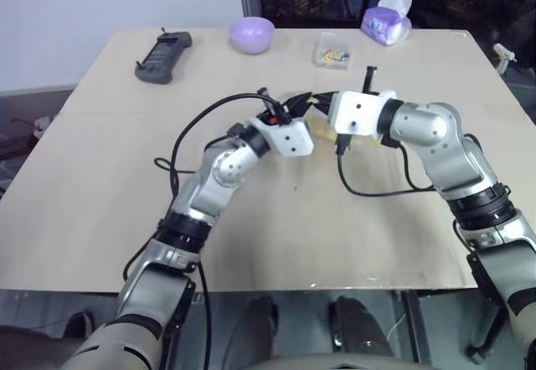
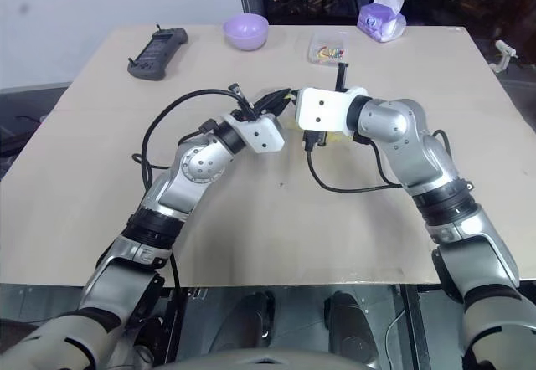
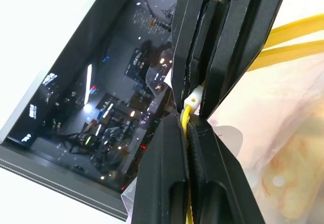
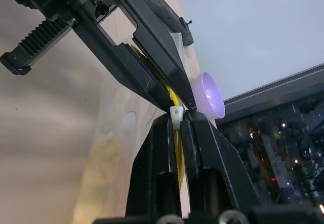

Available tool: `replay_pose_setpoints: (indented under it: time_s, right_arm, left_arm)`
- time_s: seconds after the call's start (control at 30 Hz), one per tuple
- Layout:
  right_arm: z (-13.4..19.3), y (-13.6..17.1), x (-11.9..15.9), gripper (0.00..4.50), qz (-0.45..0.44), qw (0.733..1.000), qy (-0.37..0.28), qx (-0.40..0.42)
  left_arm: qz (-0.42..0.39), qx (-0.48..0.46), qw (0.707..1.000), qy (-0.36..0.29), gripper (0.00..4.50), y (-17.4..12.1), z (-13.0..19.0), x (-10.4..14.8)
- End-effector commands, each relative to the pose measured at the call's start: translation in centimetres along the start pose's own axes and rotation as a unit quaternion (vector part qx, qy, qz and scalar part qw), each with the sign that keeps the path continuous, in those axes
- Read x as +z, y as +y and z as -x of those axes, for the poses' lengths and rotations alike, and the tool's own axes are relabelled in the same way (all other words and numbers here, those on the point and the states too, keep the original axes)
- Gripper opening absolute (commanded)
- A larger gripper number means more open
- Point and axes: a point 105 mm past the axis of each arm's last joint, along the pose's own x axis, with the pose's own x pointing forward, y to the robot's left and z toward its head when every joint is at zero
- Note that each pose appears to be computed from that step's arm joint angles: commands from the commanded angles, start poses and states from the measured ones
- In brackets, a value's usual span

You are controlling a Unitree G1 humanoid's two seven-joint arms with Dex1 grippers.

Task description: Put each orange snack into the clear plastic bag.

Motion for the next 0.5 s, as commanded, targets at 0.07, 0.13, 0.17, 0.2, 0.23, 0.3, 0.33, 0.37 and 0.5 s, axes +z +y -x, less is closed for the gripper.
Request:
replay_pose_setpoints:
  time_s: [0.07,0.13,0.17,0.2,0.23,0.3,0.33,0.37,0.5]
  right_arm:
    - [0.58,-2.42,1.65,0.02,0.026,0.998,-0.024,-0.042]
    - [0.64,-2.54,1.60,0.02,0.025,0.998,-0.022,-0.047]
    - [0.69,-2.58,1.55,0.02,0.024,0.998,-0.021,-0.048]
    - [0.73,-2.56,1.50,0.35,0.022,0.998,-0.020,-0.048]
    - [0.75,-2.51,1.44,0.71,0.020,0.999,-0.019,-0.046]
    - [0.77,-2.46,1.39,1.38,0.019,0.999,-0.017,-0.045]
    - [0.78,-2.44,1.39,1.97,0.020,0.999,-0.016,-0.045]
    - [0.77,-2.39,1.39,2.32,0.020,0.999,-0.016,-0.044]
    - [0.82,-2.24,1.60,2.32,0.028,0.999,-0.019,-0.037]
  left_arm:
    - [-0.004,0.008,1.000,-0.011,0.00,0.36,-0.13,0.66]
    - [-0.003,0.007,1.000,-0.010,0.00,0.30,-0.19,0.65]
    - [-0.003,0.007,1.000,-0.011,0.00,0.28,-0.22,0.67]
    - [-0.002,0.007,1.000,-0.011,0.00,0.27,-0.24,0.69]
    - [-0.001,0.008,1.000,-0.011,0.00,0.26,-0.25,0.69]
    - [-0.001,0.008,1.000,-0.011,0.00,0.24,-0.25,0.70]
    - [-0.001,0.008,1.000,-0.011,0.00,0.22,-0.25,0.71]
    - [0.000,0.007,1.000,-0.011,0.00,0.21,-0.26,0.69]
    - [-0.001,0.007,1.000,-0.009,0.00,0.14,-0.23,0.56]
